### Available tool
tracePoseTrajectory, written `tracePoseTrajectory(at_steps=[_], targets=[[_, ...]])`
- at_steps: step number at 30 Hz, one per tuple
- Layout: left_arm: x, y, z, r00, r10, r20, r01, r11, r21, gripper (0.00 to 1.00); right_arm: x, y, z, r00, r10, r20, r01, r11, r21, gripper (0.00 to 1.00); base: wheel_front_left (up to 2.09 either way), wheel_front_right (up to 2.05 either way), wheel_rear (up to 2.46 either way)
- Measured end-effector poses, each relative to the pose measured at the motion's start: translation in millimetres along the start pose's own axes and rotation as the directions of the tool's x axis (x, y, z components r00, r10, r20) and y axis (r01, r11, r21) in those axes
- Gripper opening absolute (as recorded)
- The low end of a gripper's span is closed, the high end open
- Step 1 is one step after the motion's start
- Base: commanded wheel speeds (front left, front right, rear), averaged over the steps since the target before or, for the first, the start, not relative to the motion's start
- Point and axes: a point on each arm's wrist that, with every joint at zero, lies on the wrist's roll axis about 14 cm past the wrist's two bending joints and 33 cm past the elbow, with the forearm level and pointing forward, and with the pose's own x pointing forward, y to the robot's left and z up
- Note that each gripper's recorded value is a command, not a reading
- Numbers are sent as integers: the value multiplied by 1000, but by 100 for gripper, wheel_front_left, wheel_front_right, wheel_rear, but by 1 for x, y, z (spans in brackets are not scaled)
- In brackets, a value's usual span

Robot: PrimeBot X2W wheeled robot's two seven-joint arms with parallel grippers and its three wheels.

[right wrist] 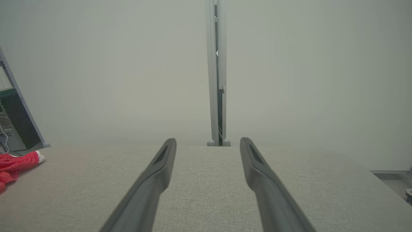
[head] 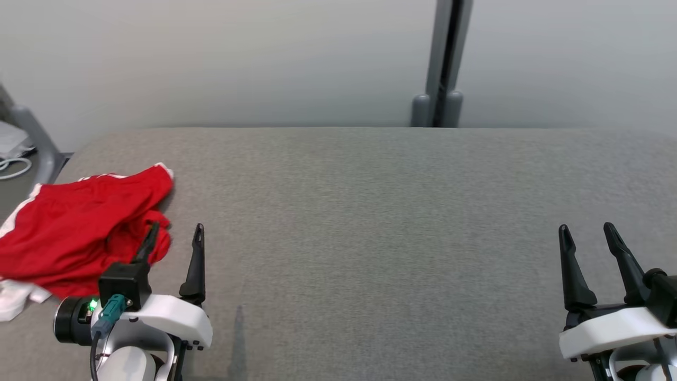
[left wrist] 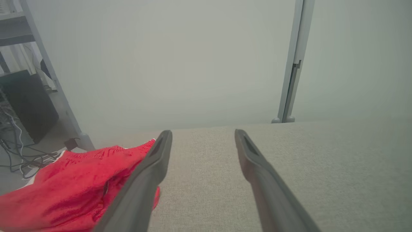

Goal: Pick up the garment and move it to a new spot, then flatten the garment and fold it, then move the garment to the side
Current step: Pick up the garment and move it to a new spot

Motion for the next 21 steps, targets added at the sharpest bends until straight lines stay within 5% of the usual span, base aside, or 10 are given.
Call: tracePoseTrajectory(at_steps=[21], targets=[[-83, 124, 15, 921, 387, 52, -386, 922, -25, 100, 43, 127, -6, 937, 348, 6, -348, 935, 68, 100, 0, 0, 0]])
